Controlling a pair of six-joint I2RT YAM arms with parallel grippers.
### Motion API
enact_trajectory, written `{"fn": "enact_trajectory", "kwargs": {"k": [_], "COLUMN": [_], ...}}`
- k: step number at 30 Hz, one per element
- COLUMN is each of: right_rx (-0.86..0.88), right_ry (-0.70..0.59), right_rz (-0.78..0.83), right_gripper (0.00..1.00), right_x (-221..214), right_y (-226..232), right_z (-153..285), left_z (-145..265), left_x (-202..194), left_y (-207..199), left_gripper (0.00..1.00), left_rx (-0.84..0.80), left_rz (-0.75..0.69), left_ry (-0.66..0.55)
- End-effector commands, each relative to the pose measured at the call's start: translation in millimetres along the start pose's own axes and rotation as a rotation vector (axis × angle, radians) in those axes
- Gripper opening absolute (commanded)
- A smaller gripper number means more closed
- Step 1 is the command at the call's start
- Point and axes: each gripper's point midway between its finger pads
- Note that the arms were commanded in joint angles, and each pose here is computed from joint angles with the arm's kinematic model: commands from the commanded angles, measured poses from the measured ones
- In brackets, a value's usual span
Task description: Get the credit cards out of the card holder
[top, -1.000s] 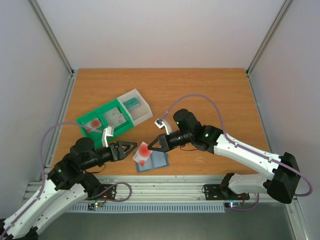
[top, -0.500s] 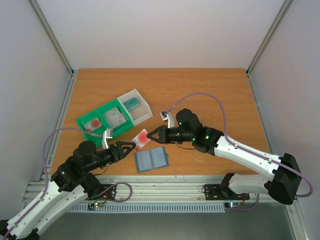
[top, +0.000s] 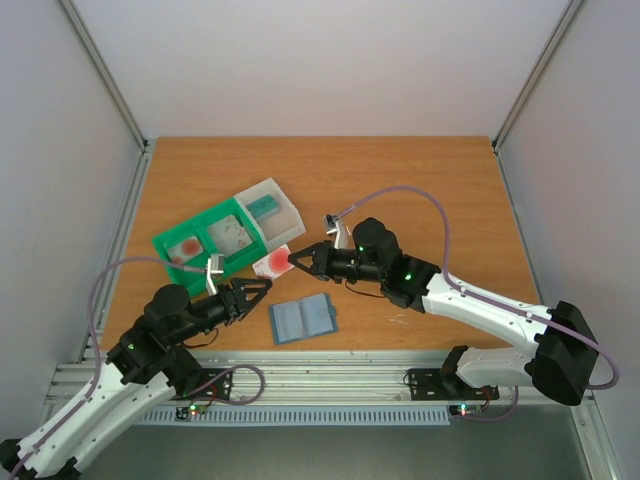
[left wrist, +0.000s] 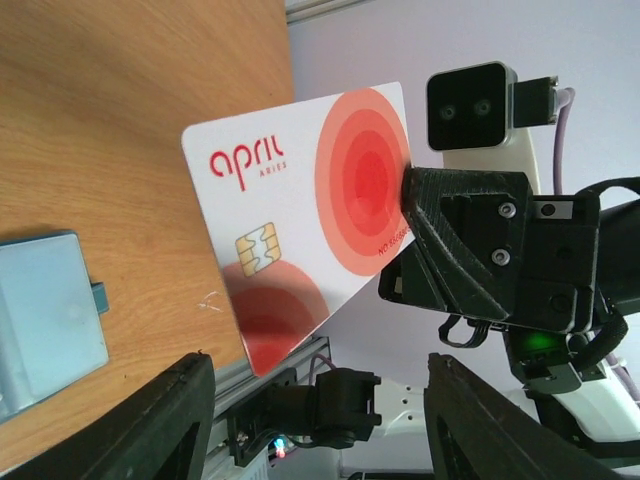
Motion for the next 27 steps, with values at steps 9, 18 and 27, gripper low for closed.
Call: {"fn": "enact_trajectory", "kwargs": {"k": [9, 18, 27], "right_rx": [0.05, 0.061, 0.067], "right_ry": [-0.105, -0.132, -0.158], "right_rz": [-0.105, -0.144, -0.178], "right_gripper": [0.01, 0.01, 0.01], "right_x": [18.6, 22.4, 24.5], "right_y": [0.4, -3.0, -11.5], "right_z": [0.0, 0.6, 1.2], "left_z": [0.9, -2.0, -3.5], "left_x": [19.3, 23.3, 25.9], "left_y": [-29.0, -34.7, -34.1], "left_gripper": [0.5, 0.47, 0.23], "left_rx": [-0.167, -0.189, -0.191], "left_rz": [0.026, 0.037, 0.045], "left_ry": [-0.106, -0.114, -0.128]}}
Point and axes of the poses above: each gripper's point midway between its finger pads, its own z axis back along the fingers, its own y axis along the line the jaws close on, x = y × z, and after that the axes turned 12 degrees about -z, right-handed
